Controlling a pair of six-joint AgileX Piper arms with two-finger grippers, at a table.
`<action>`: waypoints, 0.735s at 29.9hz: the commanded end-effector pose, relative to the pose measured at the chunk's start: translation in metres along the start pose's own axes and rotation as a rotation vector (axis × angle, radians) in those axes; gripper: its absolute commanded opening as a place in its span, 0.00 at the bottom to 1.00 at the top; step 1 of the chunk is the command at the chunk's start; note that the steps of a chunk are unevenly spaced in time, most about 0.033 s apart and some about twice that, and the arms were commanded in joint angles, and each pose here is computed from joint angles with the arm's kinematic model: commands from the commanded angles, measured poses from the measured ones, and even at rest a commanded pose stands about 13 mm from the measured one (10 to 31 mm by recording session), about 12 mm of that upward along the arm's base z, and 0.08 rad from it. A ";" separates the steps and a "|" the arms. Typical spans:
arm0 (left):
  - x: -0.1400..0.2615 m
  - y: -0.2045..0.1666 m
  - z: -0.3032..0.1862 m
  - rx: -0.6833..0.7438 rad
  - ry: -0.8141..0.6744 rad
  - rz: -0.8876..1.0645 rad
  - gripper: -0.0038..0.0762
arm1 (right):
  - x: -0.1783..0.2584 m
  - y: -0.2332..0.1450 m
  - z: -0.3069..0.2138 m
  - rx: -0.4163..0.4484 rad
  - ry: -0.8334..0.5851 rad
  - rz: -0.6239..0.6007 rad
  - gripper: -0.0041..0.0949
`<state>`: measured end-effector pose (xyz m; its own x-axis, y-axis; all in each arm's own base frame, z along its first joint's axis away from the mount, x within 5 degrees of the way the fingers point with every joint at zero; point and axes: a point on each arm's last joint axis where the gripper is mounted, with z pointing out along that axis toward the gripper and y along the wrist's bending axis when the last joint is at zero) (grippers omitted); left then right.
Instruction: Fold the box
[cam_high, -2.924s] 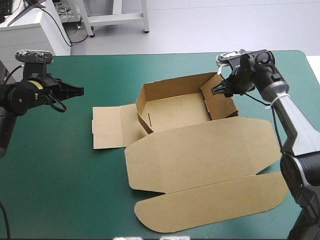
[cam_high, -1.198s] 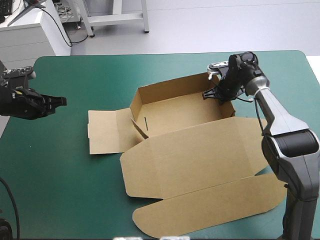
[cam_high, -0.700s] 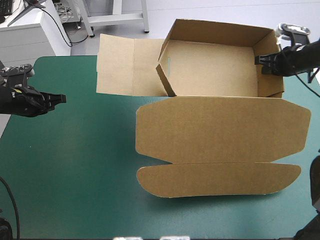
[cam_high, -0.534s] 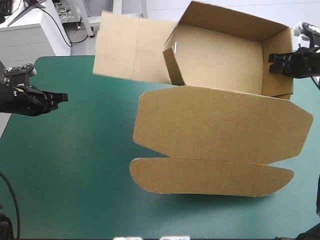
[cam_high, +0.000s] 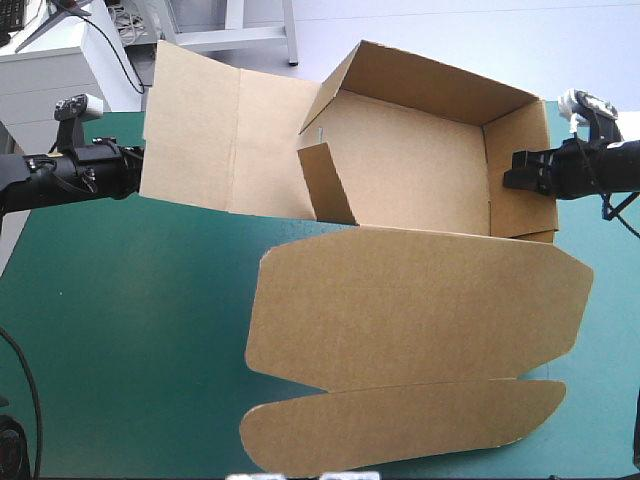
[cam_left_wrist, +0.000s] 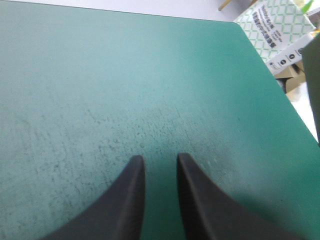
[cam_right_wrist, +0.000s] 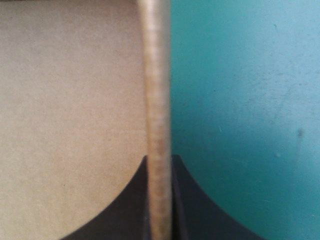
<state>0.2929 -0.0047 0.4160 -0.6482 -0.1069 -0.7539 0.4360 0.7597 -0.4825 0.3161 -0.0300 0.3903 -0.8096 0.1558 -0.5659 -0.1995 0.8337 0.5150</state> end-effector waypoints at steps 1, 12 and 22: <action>-0.010 -0.024 -0.011 0.106 -0.085 0.048 0.50 | -0.003 0.037 -0.012 -0.120 -0.067 -0.042 0.02; -0.005 -0.037 -0.014 0.254 -0.029 0.019 0.69 | -0.011 0.073 0.014 -0.113 -0.178 -0.077 0.03; -0.009 -0.042 -0.016 0.311 -0.069 -0.017 0.68 | -0.004 0.102 0.042 0.027 -0.189 -0.167 0.03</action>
<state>0.2869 -0.0162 0.4274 -0.6416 -0.1519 -0.7519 0.5288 0.6224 -0.5770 0.3309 0.0668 0.3930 -0.7311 0.0559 -0.6800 -0.2882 0.8780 0.3821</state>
